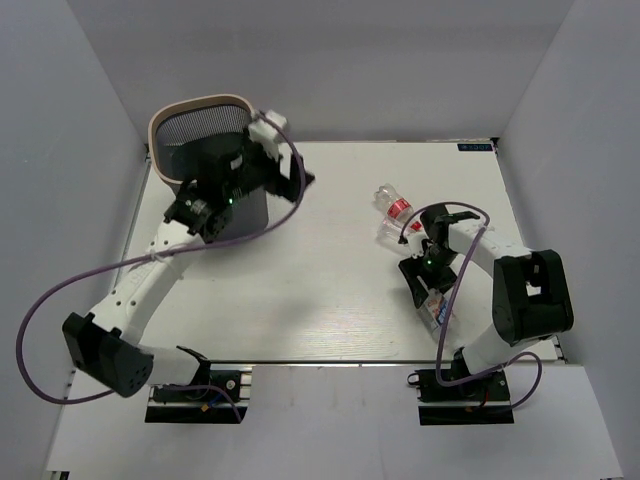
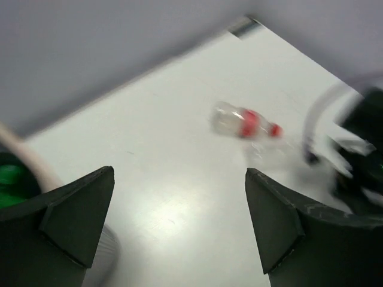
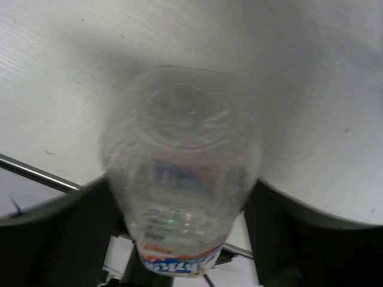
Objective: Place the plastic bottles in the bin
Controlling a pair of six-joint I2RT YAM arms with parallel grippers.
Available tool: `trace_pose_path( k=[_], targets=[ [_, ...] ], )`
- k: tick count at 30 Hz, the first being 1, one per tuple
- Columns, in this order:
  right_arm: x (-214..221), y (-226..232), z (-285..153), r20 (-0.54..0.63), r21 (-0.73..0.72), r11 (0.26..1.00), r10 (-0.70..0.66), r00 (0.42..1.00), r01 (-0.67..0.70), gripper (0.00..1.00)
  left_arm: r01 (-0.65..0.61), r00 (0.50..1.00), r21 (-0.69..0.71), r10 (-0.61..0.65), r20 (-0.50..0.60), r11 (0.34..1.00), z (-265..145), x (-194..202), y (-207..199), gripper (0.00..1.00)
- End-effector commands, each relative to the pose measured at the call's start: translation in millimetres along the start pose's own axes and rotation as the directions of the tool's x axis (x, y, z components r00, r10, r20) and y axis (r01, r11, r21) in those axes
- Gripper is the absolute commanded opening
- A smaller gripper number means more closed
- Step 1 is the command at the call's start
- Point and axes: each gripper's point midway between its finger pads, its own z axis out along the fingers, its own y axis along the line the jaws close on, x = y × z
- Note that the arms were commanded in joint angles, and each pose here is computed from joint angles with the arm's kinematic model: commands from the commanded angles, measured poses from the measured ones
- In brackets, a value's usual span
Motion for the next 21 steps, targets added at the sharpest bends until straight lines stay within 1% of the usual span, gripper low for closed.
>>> trace_pose_path(
  k=[1, 2, 3, 4, 5, 6, 7, 8, 9, 10, 11, 12, 13, 14, 15, 16, 17, 18, 19, 20, 21],
  targets=[
    [-6, 1, 0, 0.001, 0.015, 1.0, 0.004, 1.0, -0.004, 0.64, 0.088, 0.991, 0.303, -0.054, -0.12, 0.949, -21, 64, -73, 1.0],
    [-3, 3, -2, -0.01, 0.006, 1.0, 0.005, 1.0, -0.005, 0.51, 0.107, 0.988, 0.287, -0.069, -0.14, 0.952, -25, 77, -72, 1.0],
    [-7, 6, -6, 0.008, -0.015, 1.0, -0.015, 1.0, 0.015, 0.38, 0.143, 0.974, 0.29, -0.083, -0.211, 0.946, -29, 111, -79, 1.0],
    [-21, 10, -17, 0.055, -0.038, 0.999, -0.024, 0.998, 0.026, 0.21, 0.159, 0.967, 0.299, -0.088, -0.239, 0.941, -33, 124, -85, 1.0],
    [-20, 16, -26, 0.056, -0.058, 0.997, -0.044, 0.997, 0.047, 0.15, 0.184, 0.961, 0.292, -0.109, -0.256, 0.939, -40, 132, -87, 1.0],
    [-40, 28, -43, 0.143, -0.115, 0.988, -0.084, 0.986, 0.101, 0.11, 0.202, 0.942, 0.293, -0.104, -0.318, 0.935, -47, 164, -95, 1.0],
    [-57, 33, -65, 0.204, -0.123, 0.983, -0.111, 0.973, 0.138, 0.11, 0.216, 0.933, 0.277, -0.114, -0.341, 0.936, -51, 177, -94, 1.0],
    [-64, 36, -76, 0.235, -0.131, 0.977, -0.133, 0.963, 0.167, 0.09, 0.219, 0.925, 0.271, -0.11, -0.364, 0.937, -55, 190, -97, 1.0],
    [-91, 46, -104, 0.339, -0.144, 0.962, -0.174, 0.925, 0.234, 0.09, 0.242, 0.903, 0.266, -0.117, -0.413, 0.933, -63, 214, -102, 1.0],
    [-115, 49, -136, 0.422, -0.112, 0.954, -0.209, 0.882, 0.279, 0.08, 0.24, 0.901, 0.254, -0.118, -0.417, 0.937, -65, 221, -100, 1.0],
    [-144, 50, -160, 0.484, -0.086, 0.947, -0.231, 0.844, 0.308, 0.08, 0.261, 0.886, 0.249, -0.129, -0.445, 0.933, -69, 232, -104, 1.0],
    [-160, 56, -175, 0.532, -0.097, 0.94, -0.229, 0.815, 0.328, 0.08, 0.275, 0.875, 0.239, -0.139, -0.464, 0.931, -71, 247, -104, 1.0],
    [-174, 64, -192, 0.579, -0.111, 0.932, -0.221, 0.785, 0.344, 0.07, 0.291, 0.866, 0.241, -0.147, -0.478, 0.926, -73, 254, -109, 1.0],
    [-209, 73, -242, 0.694, -0.052, 0.916, -0.254, 0.674, 0.399, 0.07, 0.307, 0.852, 0.229, -0.159, -0.499, 0.924, -76, 267, -110, 1.0],
    [-233, 78, -248, 0.727, -0.054, 0.911, -0.245, 0.642, 0.409, 0.07, 0.313, 0.854, 0.234, -0.165, -0.494, 0.92, -76, 269, -113, 1.0],
    [-249, 89, -249, 0.748, -0.113, 0.892, -0.214, 0.628, 0.438, 0.07, 0.326, 0.847, 0.224, -0.178, -0.501, 0.919, -77, 273, -116, 1.0],
    [-265, 108, -298, 0.83, -0.042, 0.867, -0.247, 0.5, 0.497, 0.07, 0.336, 0.839, 0.216, -0.187, -0.512, 0.917, -81, 279, -116, 1.0],
    [-292, 120, -318, 0.887, 0.004, 0.845, -0.25, 0.388, 0.534, 0.07, 0.341, 0.839, 0.223, -0.188, -0.511, 0.913, -81, 280, -120, 1.0],
    [-298, 139, -331, 0.913, -0.012, 0.822, -0.223, 0.341, 0.57, 0.07, 0.345, 0.841, 0.22, -0.196, -0.505, 0.913, -80, 278, -122, 1.0],
    [-322, 156, -362, 0.959, 0.114, 0.781, -0.248, 0.138, 0.614, 0.07, 0.346, 0.838, 0.218, -0.196, -0.51, 0.913, -82, 282, -122, 1.0],
    [-317, 178, -386, 0.973, 0.139, 0.761, -0.225, 0.058, 0.634, 0.07, 0.354, 0.83, 0.22, -0.197, -0.522, 0.909, -85, 286, -125, 1.0]
  ],
)
